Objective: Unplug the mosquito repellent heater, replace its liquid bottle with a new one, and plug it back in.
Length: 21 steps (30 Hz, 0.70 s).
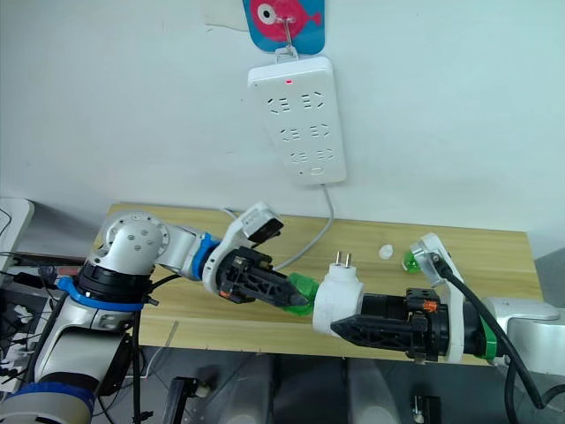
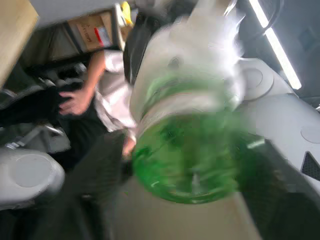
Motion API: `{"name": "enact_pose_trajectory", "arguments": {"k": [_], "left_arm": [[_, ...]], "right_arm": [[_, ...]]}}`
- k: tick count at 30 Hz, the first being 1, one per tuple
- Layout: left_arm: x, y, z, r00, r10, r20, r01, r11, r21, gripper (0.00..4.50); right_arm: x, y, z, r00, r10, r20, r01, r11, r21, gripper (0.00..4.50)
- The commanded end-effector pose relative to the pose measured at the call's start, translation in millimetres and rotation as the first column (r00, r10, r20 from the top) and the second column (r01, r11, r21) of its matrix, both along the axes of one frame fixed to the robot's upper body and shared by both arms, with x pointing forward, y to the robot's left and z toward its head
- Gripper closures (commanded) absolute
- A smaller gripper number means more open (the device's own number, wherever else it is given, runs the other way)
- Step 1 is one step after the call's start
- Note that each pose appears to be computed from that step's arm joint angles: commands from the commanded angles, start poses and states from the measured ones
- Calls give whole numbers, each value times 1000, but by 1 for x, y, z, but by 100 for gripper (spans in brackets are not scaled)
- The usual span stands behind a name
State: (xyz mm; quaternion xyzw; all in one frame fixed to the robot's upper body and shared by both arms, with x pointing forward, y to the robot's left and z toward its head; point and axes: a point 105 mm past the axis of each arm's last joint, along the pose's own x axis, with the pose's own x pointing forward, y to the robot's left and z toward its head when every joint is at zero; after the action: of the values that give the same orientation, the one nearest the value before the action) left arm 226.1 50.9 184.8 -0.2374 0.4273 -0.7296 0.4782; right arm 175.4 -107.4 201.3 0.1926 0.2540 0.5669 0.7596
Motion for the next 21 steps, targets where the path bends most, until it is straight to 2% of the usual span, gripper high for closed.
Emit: {"name": "enact_pose_trajectory", "arguments": {"k": [1, 4, 10, 12, 14, 15, 16, 18, 20, 21], "left_arm": [[-2, 2, 12, 999, -33, -26, 32, 999, -36, 7], [1, 5, 14, 999, -21, -35, 19, 999, -37, 3], [-9, 24, 41, 996, -82, -18, 80, 992, -99, 3], [-14, 33, 44, 997, -73, 39, 76, 994, -79, 3], [-14, 39, 41, 977, -44, 210, 61, 995, -75, 3], [-8, 41, 34, 923, -19, 384, 60, 994, -96, 3], [-4, 44, 29, 834, -12, 552, 92, 989, -117, 3], [8, 45, 23, 559, 57, 827, 178, 966, -188, 3], [24, 40, 27, 307, 230, 924, 209, 930, -301, 3], [28, 39, 28, 236, 280, 931, 221, 917, -332, 3]], "right_arm": [[-7, 3, 13, 999, 35, 36, -37, 997, 67, 152], [-8, 1, 14, 999, 34, 34, -37, 995, 92, 152], [-2, -13, 9, 999, -48, -10, 49, 993, 106, 152], [1, -20, 8, 997, -80, -19, 81, 990, 114, 152], [2, -25, 8, 995, -101, -27, 104, 987, 122, 152], [2, -26, 8, 994, -104, -31, 107, 986, 127, 152], [1, -27, 8, 994, -105, -34, 109, 985, 133, 152], [-1, -28, 8, 995, -96, -38, 101, 984, 149, 152], [-5, -24, 8, 997, -73, -38, 78, 984, 160, 152], [-7, -23, 8, 997, -65, -37, 70, 984, 162, 152]]}}
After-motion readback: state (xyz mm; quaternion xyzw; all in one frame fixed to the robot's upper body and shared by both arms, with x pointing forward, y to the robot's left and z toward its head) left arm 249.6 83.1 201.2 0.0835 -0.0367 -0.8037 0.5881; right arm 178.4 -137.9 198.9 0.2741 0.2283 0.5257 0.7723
